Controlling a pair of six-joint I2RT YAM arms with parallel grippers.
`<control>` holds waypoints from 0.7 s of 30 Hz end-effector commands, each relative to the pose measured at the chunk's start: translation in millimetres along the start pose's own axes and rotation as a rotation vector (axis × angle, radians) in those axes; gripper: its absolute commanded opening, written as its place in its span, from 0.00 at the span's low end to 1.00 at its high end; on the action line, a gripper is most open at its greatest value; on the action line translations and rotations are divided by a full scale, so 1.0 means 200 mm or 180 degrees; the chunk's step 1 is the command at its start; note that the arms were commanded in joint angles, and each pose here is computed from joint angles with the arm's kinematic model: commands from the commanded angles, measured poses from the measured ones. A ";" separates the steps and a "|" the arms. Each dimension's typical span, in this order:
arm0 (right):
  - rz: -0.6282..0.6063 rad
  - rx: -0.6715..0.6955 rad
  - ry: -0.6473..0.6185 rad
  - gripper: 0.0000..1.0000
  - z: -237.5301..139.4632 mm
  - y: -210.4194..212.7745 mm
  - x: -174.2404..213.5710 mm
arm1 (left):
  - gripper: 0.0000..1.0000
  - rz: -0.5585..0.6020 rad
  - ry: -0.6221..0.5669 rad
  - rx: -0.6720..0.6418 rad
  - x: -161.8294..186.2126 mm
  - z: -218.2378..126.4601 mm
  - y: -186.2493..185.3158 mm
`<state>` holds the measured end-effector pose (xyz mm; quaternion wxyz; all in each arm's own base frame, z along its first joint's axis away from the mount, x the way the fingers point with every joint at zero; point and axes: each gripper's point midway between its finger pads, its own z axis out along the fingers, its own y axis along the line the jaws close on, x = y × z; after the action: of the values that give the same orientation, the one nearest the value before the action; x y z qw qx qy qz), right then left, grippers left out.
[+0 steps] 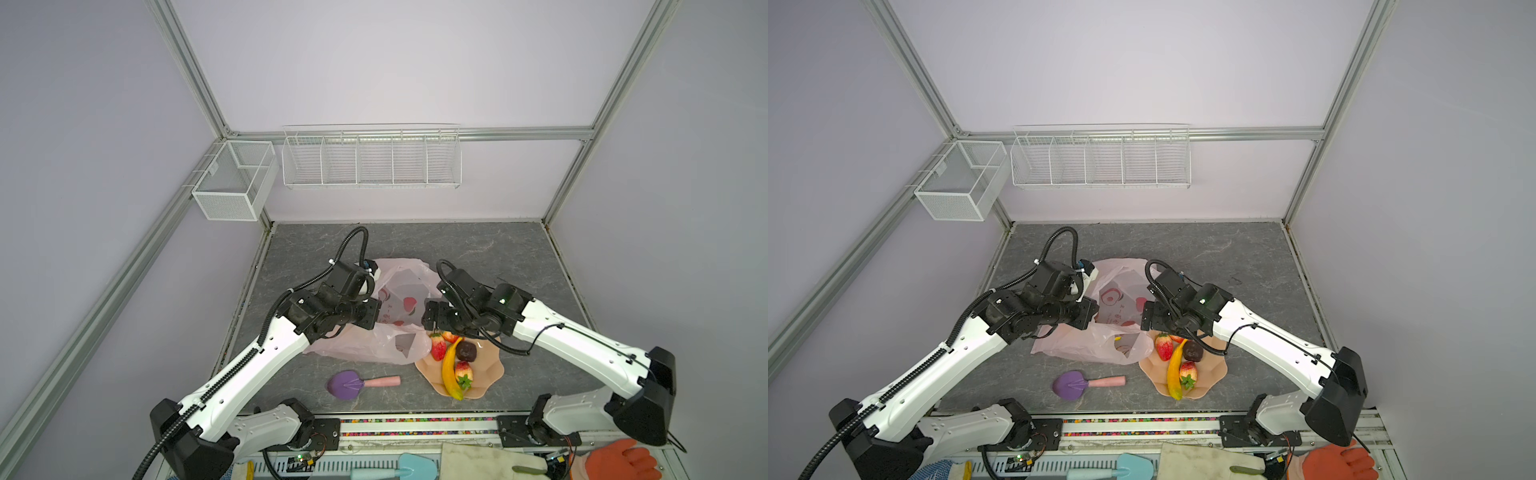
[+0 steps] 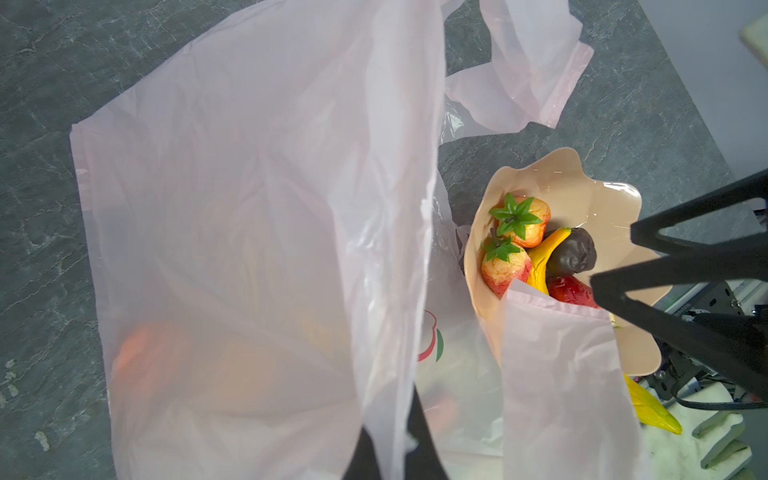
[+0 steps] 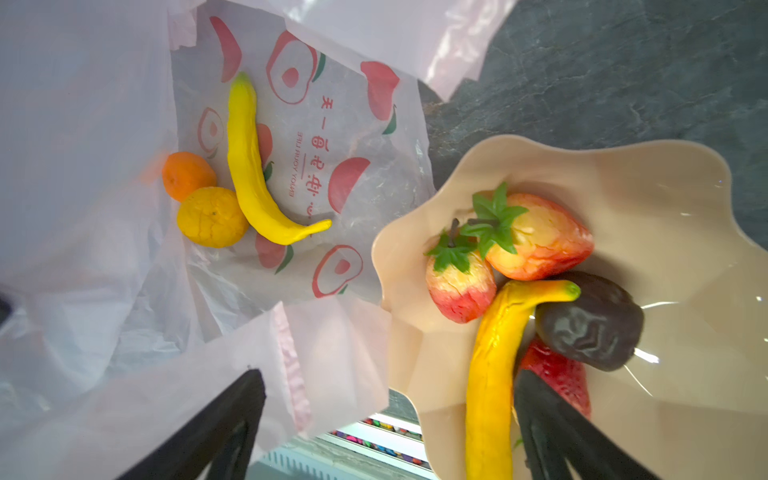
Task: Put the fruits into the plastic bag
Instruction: 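Withdraw the right gripper from the bag back over the bowl, then lower the right gripper and grasp the darker yellow banana in the bowl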
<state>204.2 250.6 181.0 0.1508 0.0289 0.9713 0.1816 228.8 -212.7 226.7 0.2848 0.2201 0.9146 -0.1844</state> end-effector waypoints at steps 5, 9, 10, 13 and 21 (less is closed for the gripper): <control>0.0002 0.0278 0.0519 0.82 0.03 -0.19 0.25 | 0.00 0.0022 -0.0003 0.0038 0.01 -0.01 -0.01; -0.0013 0.0259 0.0703 0.73 0.07 -0.20 0.34 | 0.00 0.0016 0.0009 0.0055 0.01 0.00 -0.01; -0.0019 0.0226 0.0751 0.71 0.08 -0.19 0.35 | 0.00 0.0013 0.0009 0.0060 0.01 0.00 -0.01; -0.0029 0.0205 0.0918 0.67 0.10 -0.18 0.41 | 0.00 0.0014 0.0002 0.0062 0.01 -0.01 -0.01; -0.0063 0.0510 0.1023 0.63 0.12 -0.26 0.46 | 0.00 0.0000 -0.0001 0.0068 0.01 -0.01 -0.01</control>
<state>131.1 231.5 123.9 0.0108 -0.0064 0.9910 0.1331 226.8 -214.5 226.5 0.2811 0.2226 0.9138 -0.1908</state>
